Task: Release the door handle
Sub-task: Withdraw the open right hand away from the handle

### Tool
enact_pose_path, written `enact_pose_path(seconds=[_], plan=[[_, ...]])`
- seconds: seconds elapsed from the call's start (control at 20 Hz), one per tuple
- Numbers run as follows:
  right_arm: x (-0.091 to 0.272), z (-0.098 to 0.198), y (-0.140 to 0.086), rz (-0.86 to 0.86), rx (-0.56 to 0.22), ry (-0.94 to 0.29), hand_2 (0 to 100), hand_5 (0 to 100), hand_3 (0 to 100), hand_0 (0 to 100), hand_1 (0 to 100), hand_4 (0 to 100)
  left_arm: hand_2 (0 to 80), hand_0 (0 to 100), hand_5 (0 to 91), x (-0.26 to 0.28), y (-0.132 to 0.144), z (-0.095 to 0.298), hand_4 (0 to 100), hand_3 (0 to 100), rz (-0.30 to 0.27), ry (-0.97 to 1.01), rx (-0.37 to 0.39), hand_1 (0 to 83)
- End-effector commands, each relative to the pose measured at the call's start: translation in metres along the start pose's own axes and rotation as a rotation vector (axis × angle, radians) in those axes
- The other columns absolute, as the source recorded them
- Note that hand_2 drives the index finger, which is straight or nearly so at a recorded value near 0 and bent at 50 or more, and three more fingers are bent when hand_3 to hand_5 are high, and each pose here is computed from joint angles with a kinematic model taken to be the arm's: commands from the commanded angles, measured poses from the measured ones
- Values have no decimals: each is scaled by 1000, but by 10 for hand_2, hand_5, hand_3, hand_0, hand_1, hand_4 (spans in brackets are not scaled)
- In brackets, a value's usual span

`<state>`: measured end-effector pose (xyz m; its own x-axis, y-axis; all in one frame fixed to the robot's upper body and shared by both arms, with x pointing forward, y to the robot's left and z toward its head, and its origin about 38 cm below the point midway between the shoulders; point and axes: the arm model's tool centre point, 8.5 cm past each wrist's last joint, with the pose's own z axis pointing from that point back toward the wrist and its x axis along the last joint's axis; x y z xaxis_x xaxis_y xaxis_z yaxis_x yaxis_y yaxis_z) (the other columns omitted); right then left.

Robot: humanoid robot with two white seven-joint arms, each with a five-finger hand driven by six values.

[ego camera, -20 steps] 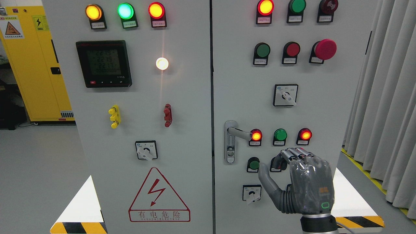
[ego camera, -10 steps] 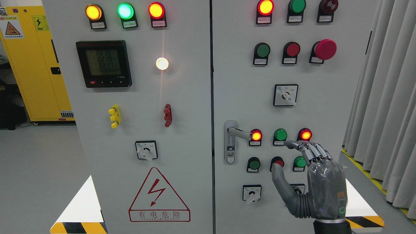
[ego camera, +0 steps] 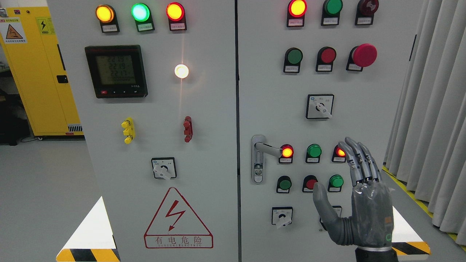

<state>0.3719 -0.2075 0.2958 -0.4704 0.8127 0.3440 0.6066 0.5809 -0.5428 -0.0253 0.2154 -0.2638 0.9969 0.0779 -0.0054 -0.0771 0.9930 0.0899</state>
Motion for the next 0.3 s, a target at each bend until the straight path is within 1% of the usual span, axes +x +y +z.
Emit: enact_pose_path(seconds=[0.0,0.25], plan=[[-4,1,1,-6,2,15,0,0,0,478,121,0,0,120,0,5,-1,0,0,0,2,-15,-3,556],[-4,1,0,-3,0,13,0,0,0,457,120,0,0,120,0,6,-2,0,0,0,2,-17,-3,556]])
